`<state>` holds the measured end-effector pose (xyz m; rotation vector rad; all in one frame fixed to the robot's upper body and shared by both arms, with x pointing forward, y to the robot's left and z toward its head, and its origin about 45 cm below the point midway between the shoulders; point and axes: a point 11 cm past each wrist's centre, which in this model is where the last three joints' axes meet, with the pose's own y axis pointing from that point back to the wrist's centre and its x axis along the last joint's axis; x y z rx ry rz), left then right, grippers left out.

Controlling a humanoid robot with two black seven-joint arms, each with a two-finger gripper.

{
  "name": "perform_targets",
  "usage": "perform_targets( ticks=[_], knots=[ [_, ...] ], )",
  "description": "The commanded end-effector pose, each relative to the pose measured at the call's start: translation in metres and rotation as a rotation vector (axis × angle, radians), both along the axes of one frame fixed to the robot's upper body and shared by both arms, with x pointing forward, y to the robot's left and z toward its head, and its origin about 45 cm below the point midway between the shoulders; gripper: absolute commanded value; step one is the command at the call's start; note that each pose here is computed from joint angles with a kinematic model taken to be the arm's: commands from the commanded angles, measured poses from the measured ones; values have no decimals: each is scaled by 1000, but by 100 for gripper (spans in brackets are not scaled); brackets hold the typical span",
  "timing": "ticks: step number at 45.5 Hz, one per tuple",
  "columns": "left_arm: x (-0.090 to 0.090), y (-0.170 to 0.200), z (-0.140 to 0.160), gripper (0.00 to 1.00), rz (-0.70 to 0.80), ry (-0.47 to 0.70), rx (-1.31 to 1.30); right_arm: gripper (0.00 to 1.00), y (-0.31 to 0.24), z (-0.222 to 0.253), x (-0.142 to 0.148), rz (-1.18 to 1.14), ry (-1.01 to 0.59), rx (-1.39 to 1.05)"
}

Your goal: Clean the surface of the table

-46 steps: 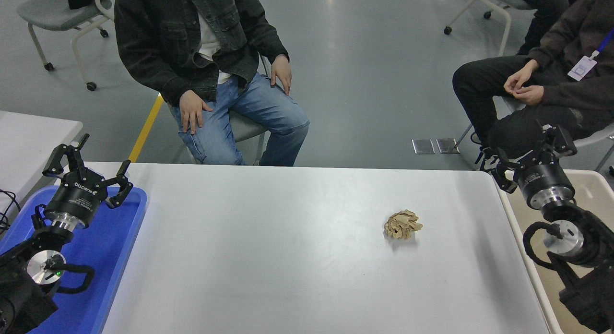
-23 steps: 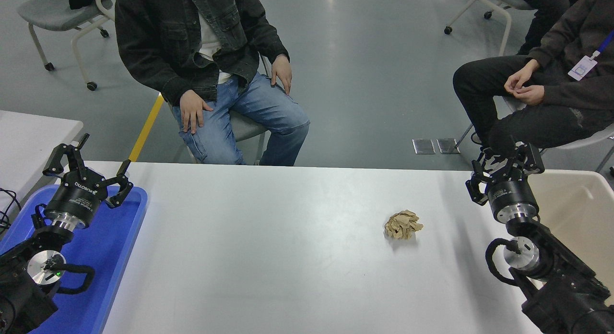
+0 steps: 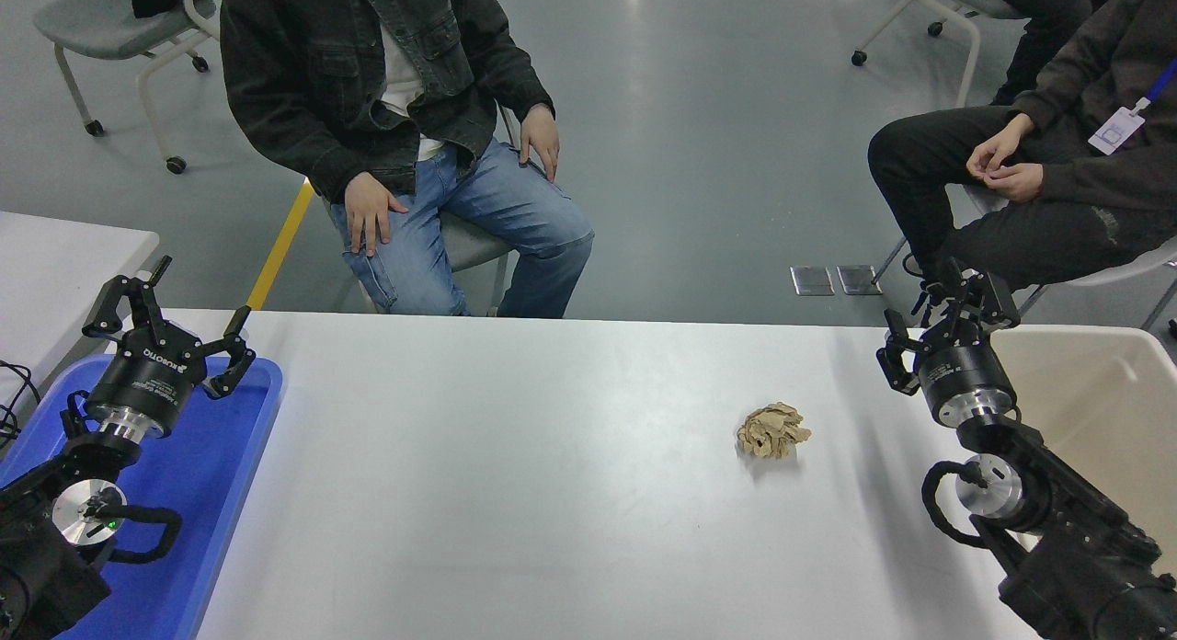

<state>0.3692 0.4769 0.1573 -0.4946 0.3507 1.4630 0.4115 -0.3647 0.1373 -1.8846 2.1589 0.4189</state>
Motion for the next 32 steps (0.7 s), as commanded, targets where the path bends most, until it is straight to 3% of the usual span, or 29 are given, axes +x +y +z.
perform_targets(
  ticks=[1, 18, 32],
  knots=[
    [0, 0, 0, 100, 0, 0, 0, 98, 5, 6, 6, 33, 7, -34],
    [0, 0, 0, 100, 0, 0, 0, 98, 28, 27, 8, 149, 56, -77],
    [0, 0, 0, 100, 0, 0, 0, 98, 64, 29, -7, 252, 226, -171]
  ],
)
